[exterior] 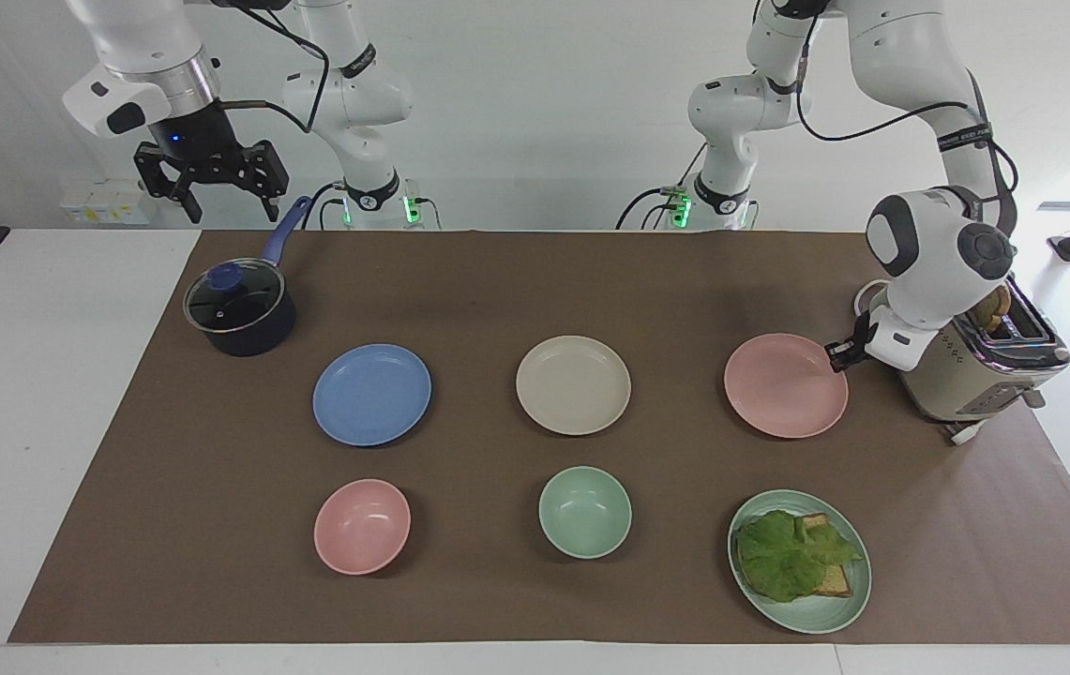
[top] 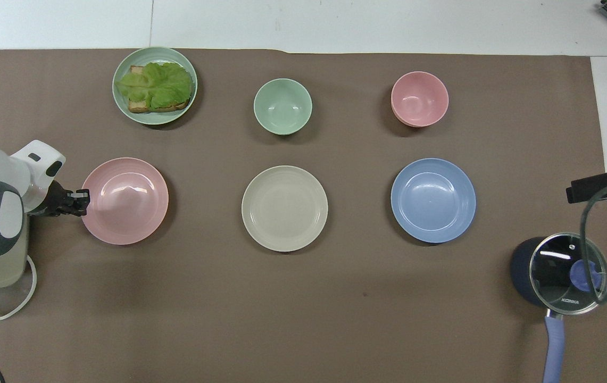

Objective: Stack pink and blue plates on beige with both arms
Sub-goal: 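Grasp the rim of the pink plate with the left gripper, then carry the pink plate onto the beige plate with the left gripper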

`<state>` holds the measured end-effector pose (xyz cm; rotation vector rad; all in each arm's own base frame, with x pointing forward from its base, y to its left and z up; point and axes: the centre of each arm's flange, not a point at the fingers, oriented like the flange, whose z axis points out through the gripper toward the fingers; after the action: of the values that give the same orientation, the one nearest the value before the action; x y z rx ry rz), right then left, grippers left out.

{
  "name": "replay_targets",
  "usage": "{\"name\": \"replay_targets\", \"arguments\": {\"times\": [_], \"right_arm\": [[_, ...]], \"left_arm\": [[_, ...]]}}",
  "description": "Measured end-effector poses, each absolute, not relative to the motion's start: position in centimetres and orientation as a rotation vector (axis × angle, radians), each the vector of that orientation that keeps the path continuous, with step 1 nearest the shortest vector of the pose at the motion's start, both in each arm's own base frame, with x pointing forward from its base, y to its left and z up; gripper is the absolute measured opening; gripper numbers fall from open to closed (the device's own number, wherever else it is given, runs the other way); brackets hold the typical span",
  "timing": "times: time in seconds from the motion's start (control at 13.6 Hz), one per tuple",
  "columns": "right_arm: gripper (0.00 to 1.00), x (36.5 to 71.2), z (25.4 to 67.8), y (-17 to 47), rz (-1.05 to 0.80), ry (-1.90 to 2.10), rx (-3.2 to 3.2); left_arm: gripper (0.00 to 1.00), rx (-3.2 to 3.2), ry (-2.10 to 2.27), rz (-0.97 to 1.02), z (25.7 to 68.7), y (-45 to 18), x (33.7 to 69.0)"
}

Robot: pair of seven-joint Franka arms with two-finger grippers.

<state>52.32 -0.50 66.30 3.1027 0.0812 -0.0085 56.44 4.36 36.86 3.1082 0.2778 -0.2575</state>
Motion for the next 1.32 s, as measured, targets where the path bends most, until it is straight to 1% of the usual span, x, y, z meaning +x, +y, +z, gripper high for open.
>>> {"name": "replay_targets", "arguments": {"times": [0.22, 0.37, 0.51, 0.73, 1.03, 1.17, 1.32], "right_arm": [[1.00, 52.3, 66.3, -0.5, -0.009, 0.081, 3.103], [1.00, 52.3, 66.3, -0.5, -0.010, 0.081, 3.103], [1.00, 52.3, 66.3, -0.5, -0.010, 0.081, 3.103], [1.00, 52.3, 66.2, -0.5, -0.010, 0.081, 3.103], [1.00, 52.3, 66.2, -0.5, -0.010, 0.081, 3.103], [1.00, 52.3, 66.2, -0.5, -0.010, 0.081, 3.103], [1.00, 52.3, 66.2, -0.5, -0.011, 0.081, 3.103]], "left_arm": [[0.05, 3.008, 0.326, -0.239, 41.9, 3.6, 57.3], [0.05, 2.939, 0.334, -0.213, 43.6, 2.2, 57.3], [0.05, 2.908, 0.335, -0.223, 43.9, -1.1, 57.3], [0.05, 2.895, 0.367, -0.244, 44.1, -9.7, 56.7], [0.05, 2.904, 0.386, -0.215, 44.3, -20.7, 54.5], [0.05, 2.906, 0.376, -0.189, 43.5, -24.0, 53.2], [0.05, 2.908, 0.366, -0.168, 41.7, -25.3, 52.5]]}}
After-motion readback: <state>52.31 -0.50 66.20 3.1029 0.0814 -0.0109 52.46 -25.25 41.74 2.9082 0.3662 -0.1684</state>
